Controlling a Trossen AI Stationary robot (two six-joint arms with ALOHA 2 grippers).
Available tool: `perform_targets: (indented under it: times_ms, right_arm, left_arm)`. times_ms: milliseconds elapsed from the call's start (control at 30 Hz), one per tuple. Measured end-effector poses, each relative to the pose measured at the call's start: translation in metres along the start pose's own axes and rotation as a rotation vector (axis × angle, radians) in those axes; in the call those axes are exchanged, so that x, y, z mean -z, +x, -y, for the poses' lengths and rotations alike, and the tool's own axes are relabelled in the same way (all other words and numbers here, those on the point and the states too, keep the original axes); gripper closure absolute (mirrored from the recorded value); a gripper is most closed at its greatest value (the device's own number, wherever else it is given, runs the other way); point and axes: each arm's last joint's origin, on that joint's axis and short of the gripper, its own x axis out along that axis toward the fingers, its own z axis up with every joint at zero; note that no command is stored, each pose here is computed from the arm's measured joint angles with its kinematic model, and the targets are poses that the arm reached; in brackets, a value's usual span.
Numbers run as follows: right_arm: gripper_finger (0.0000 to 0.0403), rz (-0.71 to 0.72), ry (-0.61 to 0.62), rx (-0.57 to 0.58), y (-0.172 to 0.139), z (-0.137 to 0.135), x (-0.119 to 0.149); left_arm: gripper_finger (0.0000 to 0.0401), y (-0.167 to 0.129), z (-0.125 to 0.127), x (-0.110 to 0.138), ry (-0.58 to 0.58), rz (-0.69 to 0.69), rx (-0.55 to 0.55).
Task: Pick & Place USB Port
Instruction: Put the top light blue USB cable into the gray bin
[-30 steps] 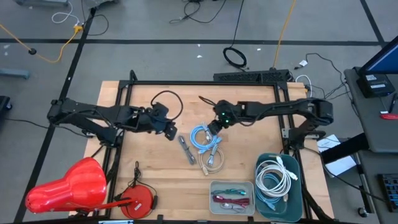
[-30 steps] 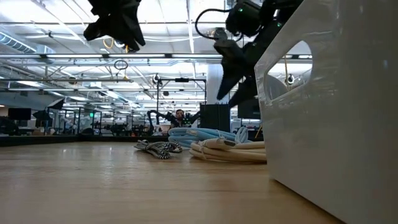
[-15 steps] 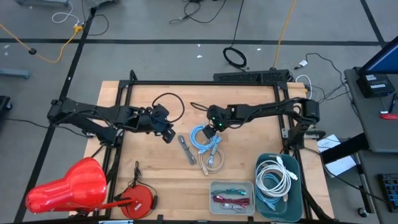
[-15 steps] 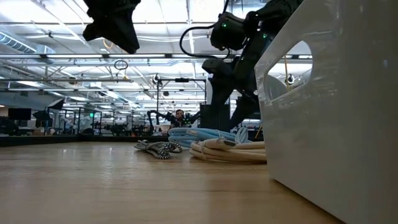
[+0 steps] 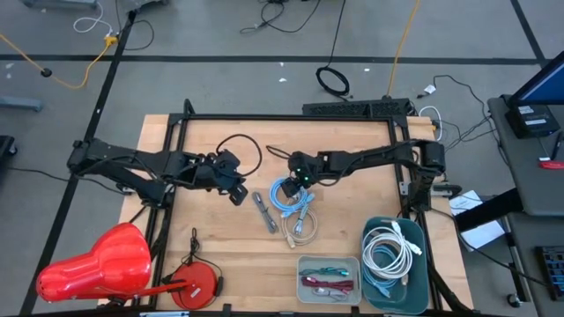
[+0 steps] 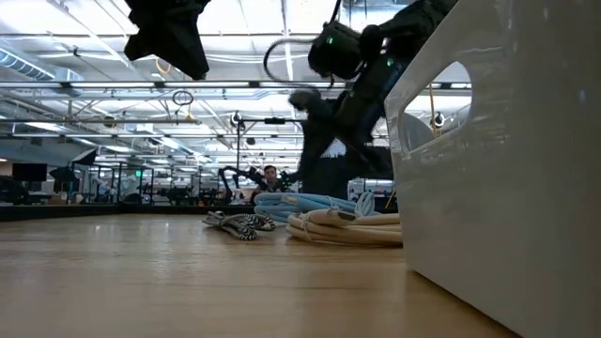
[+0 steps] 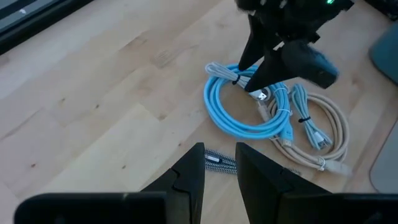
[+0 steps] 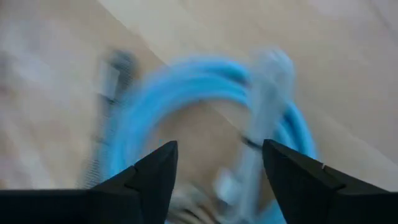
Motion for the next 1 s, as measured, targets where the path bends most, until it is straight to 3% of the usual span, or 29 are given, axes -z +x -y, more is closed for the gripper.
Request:
perform_targets:
  times_ms: [233, 533, 867, 1000]
  right_arm:
    - [0.0205, -0.027, -0.002, 0.023, 0.012, 0.005, 0.003]
    - [0.0207, -0.075, -0.008, 0.033, 0.032, 0.007, 0.014]
    - [0.0208, -0.074, -0.011, 0.012, 0.03, 0.001, 0.017]
    - [0.024, -0.099, -0.007, 0.04, 0.029, 0.004, 0.019]
  left_arm:
    - [0.0309, 0.0, 0.0, 0.0, 0.003, -0.002, -0.001]
    - [0.0309, 0.0, 0.001, 0.001, 0.007, -0.018, 0.013]
    - [0.0309, -0.003, 0.006, 0.006, 0.025, -0.021, 0.032]
    - [0.0309, -0.003, 0.006, 0.006, 0.025, -0.02, 0.031]
